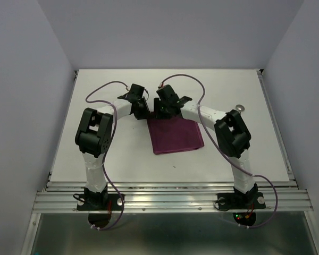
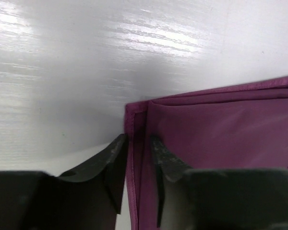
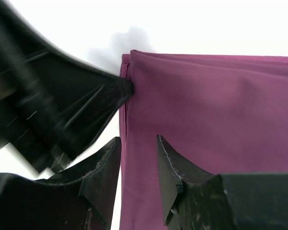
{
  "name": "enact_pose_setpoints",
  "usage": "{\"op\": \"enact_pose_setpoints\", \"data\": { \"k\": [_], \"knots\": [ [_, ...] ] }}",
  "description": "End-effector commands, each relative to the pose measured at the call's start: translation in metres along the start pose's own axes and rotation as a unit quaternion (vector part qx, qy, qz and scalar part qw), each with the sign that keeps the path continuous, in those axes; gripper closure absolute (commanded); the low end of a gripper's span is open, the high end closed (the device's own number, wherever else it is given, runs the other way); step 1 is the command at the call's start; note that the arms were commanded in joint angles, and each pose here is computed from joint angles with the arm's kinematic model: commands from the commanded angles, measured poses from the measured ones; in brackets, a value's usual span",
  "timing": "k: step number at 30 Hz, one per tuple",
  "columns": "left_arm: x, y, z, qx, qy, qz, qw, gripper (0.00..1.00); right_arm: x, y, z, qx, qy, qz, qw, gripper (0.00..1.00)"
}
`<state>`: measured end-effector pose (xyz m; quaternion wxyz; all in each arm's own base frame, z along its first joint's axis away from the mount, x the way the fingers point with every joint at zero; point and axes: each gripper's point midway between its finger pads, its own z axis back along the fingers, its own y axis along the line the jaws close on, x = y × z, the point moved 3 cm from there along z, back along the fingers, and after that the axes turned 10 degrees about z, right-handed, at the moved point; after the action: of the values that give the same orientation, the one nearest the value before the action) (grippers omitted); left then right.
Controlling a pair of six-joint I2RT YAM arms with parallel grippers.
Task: Fold the napkin into a case and place the utensils inside
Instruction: Smooth out the lower triangle-folded napkin at the center of the board.
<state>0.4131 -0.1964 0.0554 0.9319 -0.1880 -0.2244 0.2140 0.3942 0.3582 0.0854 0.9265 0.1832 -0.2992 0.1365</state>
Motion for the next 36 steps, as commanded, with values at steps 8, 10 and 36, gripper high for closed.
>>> {"op": "enact_pose_setpoints", "data": {
  "k": [8,10,36],
  "knots": [
    [0.022,-0.017,0.032,-0.030,-0.035,-0.003,0.999,0.41,0.044,-0.070,0.070,-0.063,-0.090,-0.050,0.993,0.60],
    [0.021,-0.015,0.031,-0.026,-0.034,-0.003,0.999,0.36,0.039,-0.083,0.073,-0.076,-0.086,-0.058,0.992,0.60],
    [0.005,-0.001,-0.011,0.024,0.006,-0.032,0.999,0.72,0.035,-0.137,0.090,-0.121,-0.093,-0.089,0.984,0.60]
  ]
}}
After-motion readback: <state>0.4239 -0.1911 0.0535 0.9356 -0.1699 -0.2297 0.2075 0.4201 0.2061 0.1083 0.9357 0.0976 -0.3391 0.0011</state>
